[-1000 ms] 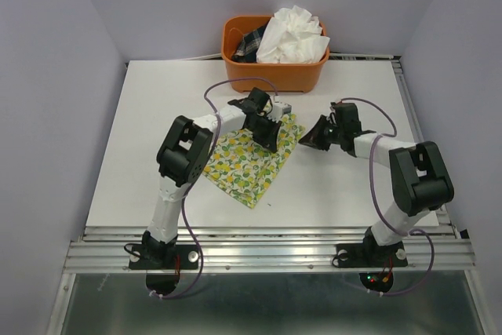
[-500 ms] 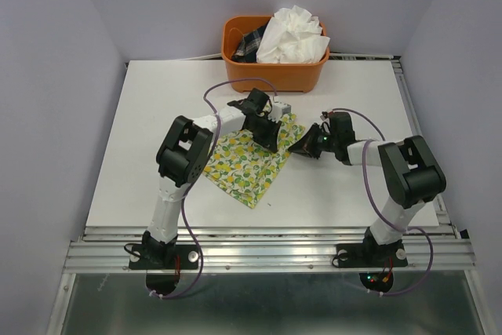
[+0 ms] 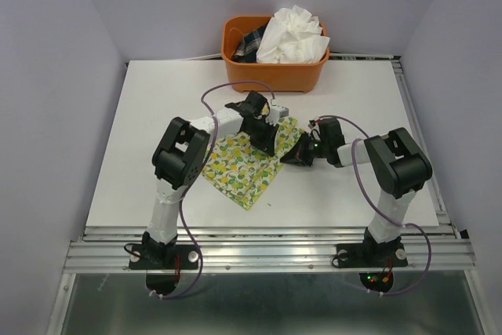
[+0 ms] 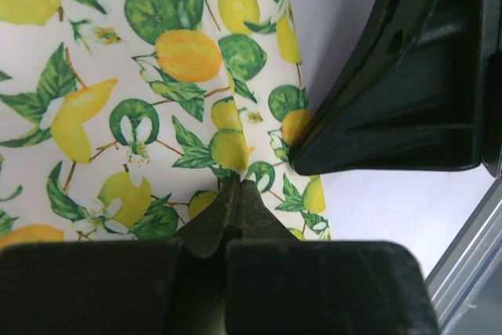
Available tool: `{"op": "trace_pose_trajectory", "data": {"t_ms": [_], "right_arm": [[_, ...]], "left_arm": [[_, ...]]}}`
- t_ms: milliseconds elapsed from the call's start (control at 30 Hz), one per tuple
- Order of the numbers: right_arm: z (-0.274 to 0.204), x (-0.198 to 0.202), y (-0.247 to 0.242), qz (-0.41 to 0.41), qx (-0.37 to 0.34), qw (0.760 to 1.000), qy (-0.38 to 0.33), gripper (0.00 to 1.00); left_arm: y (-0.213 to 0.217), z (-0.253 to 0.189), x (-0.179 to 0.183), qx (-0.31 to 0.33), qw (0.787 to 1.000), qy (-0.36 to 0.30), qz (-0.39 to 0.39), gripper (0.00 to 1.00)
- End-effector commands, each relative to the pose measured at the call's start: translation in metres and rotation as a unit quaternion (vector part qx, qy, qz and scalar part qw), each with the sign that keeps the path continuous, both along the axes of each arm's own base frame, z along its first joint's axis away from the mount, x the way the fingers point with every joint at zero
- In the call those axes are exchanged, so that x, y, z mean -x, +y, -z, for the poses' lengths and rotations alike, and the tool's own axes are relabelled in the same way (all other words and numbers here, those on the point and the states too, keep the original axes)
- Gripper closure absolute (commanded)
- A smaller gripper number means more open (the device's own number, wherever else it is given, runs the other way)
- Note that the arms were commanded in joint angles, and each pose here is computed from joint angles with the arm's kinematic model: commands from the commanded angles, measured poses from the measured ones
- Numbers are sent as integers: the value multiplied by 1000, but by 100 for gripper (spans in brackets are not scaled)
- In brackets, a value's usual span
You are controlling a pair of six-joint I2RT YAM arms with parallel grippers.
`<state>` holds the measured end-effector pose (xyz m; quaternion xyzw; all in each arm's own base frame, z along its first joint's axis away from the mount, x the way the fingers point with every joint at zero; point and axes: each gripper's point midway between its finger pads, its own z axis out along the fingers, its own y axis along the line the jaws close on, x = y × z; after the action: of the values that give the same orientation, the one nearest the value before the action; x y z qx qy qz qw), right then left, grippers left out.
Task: Fold and stack the skirts
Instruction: Fold the skirt
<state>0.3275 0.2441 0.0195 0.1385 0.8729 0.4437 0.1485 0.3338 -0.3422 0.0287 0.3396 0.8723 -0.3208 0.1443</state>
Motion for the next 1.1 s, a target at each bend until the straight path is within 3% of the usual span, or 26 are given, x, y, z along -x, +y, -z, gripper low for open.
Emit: {"op": "trace_pose_trajectory", "data": {"t_ms": [0, 500, 1067], "right_arm": [[6, -11, -1, 0, 30, 999, -20, 99], [9, -7, 2, 4, 39, 999, -10, 99], [5, -5, -3, 7, 53, 998, -17, 99]], "left_arm": [[7, -33, 13, 6, 1000, -11, 12, 100], [-14, -61, 44, 67, 996, 53, 18, 100], [-29, -6, 34, 61, 993, 101, -15, 100]]}}
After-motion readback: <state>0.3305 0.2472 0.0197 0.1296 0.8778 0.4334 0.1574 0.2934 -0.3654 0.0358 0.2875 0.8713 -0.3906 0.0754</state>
